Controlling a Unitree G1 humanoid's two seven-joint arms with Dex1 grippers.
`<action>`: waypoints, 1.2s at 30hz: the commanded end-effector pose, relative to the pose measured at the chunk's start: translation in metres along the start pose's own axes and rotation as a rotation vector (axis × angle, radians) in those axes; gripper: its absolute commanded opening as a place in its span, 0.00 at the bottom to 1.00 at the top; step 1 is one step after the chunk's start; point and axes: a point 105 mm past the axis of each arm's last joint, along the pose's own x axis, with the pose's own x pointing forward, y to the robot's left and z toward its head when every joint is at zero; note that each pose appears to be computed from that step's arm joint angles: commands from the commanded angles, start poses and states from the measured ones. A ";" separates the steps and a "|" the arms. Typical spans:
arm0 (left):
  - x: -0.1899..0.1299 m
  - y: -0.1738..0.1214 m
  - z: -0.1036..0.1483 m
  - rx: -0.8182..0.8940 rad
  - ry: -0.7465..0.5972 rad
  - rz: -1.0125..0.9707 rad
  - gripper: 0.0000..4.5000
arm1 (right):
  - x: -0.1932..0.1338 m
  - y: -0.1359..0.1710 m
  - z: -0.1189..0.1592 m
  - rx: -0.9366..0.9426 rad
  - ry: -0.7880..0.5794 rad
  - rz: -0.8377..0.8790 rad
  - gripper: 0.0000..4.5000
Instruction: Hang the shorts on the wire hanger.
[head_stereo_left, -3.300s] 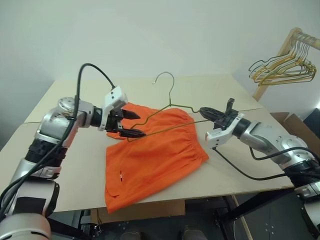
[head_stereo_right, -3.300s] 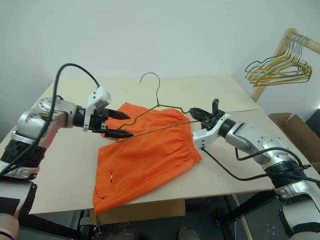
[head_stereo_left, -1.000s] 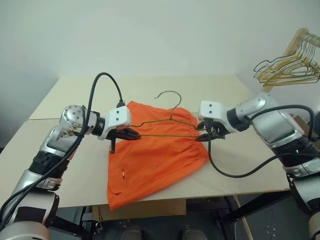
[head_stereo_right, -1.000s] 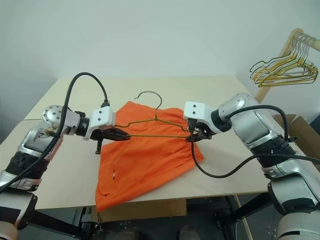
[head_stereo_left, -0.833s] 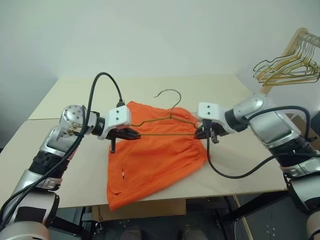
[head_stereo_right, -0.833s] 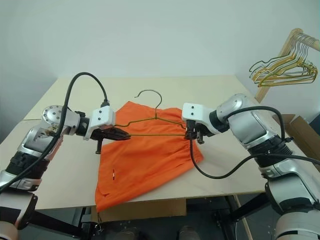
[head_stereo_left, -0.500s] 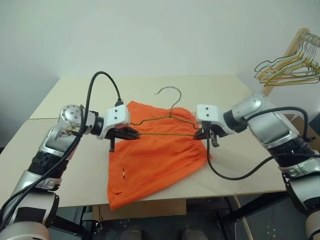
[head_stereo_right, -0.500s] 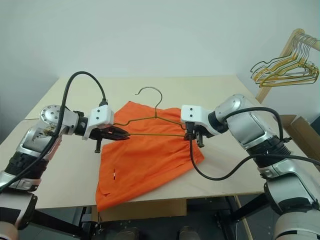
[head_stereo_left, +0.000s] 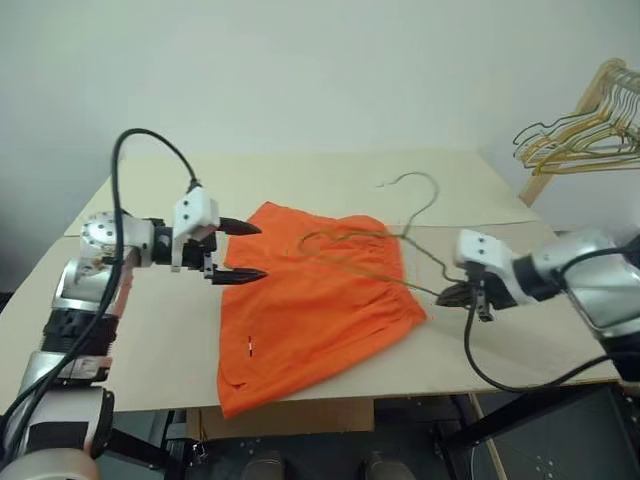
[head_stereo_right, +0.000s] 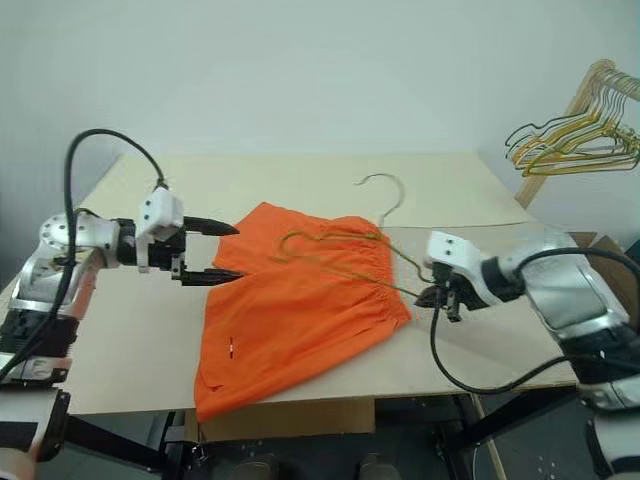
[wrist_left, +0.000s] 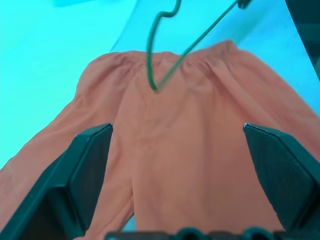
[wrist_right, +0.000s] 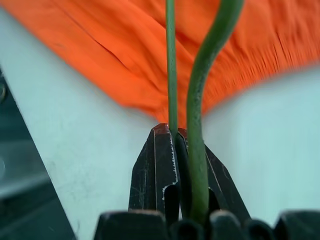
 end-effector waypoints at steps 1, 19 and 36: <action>-0.005 -0.015 0.036 0.000 -0.142 -0.025 0.99 | -0.016 -0.007 -0.018 0.272 -0.045 -0.095 0.00; 0.015 -0.057 0.040 0.038 -0.165 -0.197 0.99 | -0.012 0.017 -0.084 1.030 -0.012 0.072 0.00; 0.013 -0.059 0.036 0.038 -0.141 -0.182 0.99 | -0.001 0.022 -0.072 0.986 -0.016 0.316 0.00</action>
